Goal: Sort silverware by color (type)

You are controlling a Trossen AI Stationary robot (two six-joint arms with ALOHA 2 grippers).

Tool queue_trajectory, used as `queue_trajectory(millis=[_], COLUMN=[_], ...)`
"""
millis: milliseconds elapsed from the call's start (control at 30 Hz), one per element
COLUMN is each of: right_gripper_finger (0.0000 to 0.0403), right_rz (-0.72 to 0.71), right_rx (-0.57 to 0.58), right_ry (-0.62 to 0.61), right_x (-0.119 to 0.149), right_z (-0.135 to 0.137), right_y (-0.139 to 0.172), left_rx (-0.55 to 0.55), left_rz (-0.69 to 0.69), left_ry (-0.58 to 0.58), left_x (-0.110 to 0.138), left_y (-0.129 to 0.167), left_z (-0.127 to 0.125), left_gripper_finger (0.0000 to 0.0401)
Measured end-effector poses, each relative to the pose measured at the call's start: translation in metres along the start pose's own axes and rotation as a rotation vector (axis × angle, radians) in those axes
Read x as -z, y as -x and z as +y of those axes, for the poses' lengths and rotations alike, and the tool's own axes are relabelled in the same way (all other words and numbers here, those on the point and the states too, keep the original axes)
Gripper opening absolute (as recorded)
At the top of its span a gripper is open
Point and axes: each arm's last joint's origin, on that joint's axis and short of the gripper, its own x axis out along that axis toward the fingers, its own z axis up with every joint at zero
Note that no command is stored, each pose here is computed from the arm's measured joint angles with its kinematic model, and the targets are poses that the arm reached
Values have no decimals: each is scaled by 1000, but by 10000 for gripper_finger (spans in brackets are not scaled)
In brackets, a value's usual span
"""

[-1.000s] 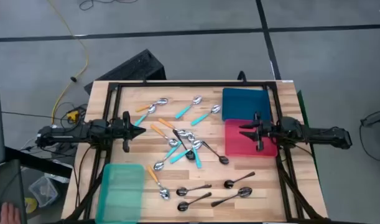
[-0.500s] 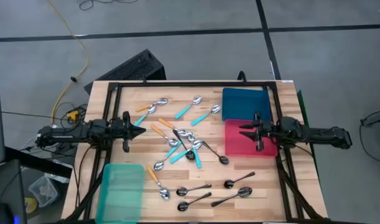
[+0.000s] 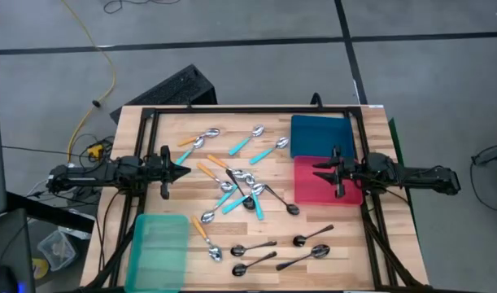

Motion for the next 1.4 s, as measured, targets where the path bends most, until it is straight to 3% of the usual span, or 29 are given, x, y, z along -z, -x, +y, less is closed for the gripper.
queue_trajectory(millis=[333,533,800,1100,1400], right_gripper_finger=[137,137,137,137,137], right_rz=[-6,-115,-151,-163,-226], right_rx=[0,24,20,17,26], right_ry=[0,-4,-4,-41,-53], right_x=[-1,-11,-14,-16,-22], right_z=[0,-1,0,0,-1], right_y=[0,1,1,1,2], left_rx=[0,1,0,6,7], left_rz=[-2,-6,-8,-48,-49], left_ry=[5,11,18,151,188], left_x=[0,0,0,-4,-4], left_y=[0,0,0,0,0], left_z=[0,0,0,0,0], left_gripper_finger=[0,0,0,0,0])
